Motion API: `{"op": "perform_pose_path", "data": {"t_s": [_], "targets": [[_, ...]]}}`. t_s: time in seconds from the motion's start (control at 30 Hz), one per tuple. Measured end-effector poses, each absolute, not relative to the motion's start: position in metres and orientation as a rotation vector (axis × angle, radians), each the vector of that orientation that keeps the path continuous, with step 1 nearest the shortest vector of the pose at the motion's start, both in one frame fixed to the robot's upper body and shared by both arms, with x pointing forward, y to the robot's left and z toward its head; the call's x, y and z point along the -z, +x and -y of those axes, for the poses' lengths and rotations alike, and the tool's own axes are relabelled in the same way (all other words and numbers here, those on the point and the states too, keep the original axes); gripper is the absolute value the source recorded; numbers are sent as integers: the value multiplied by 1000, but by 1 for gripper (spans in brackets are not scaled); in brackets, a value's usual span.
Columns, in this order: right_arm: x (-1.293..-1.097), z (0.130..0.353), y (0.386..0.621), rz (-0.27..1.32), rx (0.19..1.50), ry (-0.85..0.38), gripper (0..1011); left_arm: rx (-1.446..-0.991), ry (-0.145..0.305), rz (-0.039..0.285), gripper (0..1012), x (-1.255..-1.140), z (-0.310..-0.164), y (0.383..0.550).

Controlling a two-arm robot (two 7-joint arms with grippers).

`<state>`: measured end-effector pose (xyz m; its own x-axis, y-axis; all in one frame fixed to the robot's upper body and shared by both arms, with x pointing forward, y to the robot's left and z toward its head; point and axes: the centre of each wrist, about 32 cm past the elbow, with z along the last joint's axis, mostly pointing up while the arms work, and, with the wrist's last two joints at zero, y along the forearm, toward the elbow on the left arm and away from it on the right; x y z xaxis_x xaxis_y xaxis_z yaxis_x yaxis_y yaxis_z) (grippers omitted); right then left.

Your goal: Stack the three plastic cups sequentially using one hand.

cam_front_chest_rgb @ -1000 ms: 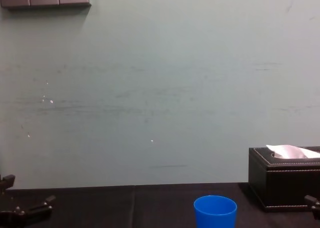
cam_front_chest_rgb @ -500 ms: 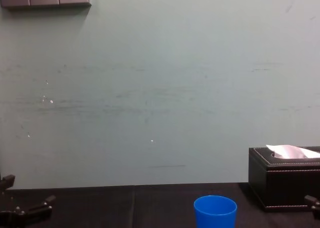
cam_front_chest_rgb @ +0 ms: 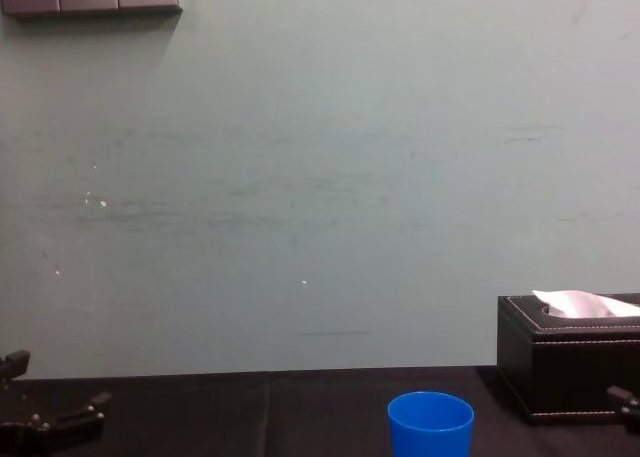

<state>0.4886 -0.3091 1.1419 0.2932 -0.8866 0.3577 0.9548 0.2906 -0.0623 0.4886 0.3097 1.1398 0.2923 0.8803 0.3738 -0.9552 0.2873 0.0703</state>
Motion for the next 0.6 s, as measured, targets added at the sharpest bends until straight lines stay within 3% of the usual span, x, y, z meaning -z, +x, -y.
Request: {"op": "perform_pose_path", "data": {"t_s": [0.6], "targets": [[-1183,334,463,259,1208,-183,1003,-1248,305,285,1010,-1140,-310,489]]}}
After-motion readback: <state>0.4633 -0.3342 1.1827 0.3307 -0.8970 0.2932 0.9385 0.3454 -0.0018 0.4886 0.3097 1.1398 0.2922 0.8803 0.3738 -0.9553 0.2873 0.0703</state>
